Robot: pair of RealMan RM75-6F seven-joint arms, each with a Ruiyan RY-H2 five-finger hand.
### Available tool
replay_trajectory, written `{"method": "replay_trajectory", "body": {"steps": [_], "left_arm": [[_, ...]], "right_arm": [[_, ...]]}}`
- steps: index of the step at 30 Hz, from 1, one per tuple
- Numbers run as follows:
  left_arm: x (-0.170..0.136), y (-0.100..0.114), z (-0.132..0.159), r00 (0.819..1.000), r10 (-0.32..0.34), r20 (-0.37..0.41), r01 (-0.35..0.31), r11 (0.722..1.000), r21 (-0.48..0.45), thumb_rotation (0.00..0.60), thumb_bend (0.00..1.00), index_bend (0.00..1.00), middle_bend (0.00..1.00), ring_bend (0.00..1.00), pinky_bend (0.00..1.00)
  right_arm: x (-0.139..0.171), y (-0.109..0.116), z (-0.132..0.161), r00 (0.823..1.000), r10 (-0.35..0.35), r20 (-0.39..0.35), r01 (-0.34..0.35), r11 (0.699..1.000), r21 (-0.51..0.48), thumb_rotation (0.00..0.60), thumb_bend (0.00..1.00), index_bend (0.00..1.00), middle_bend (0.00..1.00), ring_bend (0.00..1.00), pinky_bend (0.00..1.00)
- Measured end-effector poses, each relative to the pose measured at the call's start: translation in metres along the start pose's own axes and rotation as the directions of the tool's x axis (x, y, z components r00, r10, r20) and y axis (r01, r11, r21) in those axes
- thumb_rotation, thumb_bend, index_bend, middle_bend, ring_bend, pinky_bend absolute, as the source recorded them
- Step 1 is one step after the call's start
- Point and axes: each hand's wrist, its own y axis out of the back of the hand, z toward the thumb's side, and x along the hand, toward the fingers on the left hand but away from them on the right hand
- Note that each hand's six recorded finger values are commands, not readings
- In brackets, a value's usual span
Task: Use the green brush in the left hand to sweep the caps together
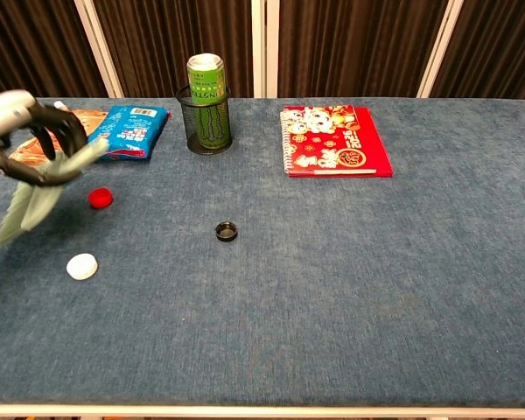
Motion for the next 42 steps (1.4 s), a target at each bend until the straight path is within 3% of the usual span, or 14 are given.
{"method": "replay_trajectory", "body": {"steps": [5,10,15,19,26,42], "left_arm": [[0.015,0.016,-0.014,0.999,0.030,0.044,-0.026,0.996,-0.084,0.600,0.44,0.54,0.57,0.42,0.47],[0.035,0.022,-0.022,0.997,0.020,0.074,-0.011,0.992,-0.126,0.600,0.44,0.54,0.57,0.42,0.47],[0.056,0.012,-0.019,0.995,-0.024,0.099,0.043,0.979,-0.198,0.600,0.44,0.54,0.57,0.42,0.46],[0.068,-0.008,-0.007,0.988,-0.084,0.132,0.111,0.970,-0.216,0.600,0.44,0.54,0.58,0.42,0.46],[0.080,-0.035,0.018,0.961,-0.178,0.210,0.220,0.955,-0.199,0.600,0.45,0.55,0.58,0.42,0.46],[0.095,-0.055,0.105,0.887,-0.192,0.420,0.317,0.915,-0.250,0.600,0.45,0.55,0.58,0.43,0.46]], "right_arm": [[0.001,0.006,0.004,1.000,-0.010,-0.005,0.010,1.000,0.007,0.600,0.26,0.00,0.08,0.00,0.00],[0.004,0.009,0.007,1.000,-0.015,-0.002,0.015,1.000,0.011,0.600,0.26,0.00,0.08,0.00,0.00],[0.006,0.011,0.009,1.000,-0.013,0.006,0.012,1.000,0.019,0.600,0.26,0.00,0.08,0.00,0.00],[0.008,0.011,0.010,1.000,-0.012,0.011,0.011,1.000,0.024,0.600,0.26,0.00,0.08,0.00,0.00],[0.012,0.014,0.012,1.000,-0.009,0.021,0.008,0.999,0.034,0.600,0.26,0.00,0.09,0.00,0.00],[0.019,0.016,0.005,0.999,-0.019,0.030,0.019,1.000,0.015,0.600,0.26,0.00,0.09,0.00,0.00]]}}
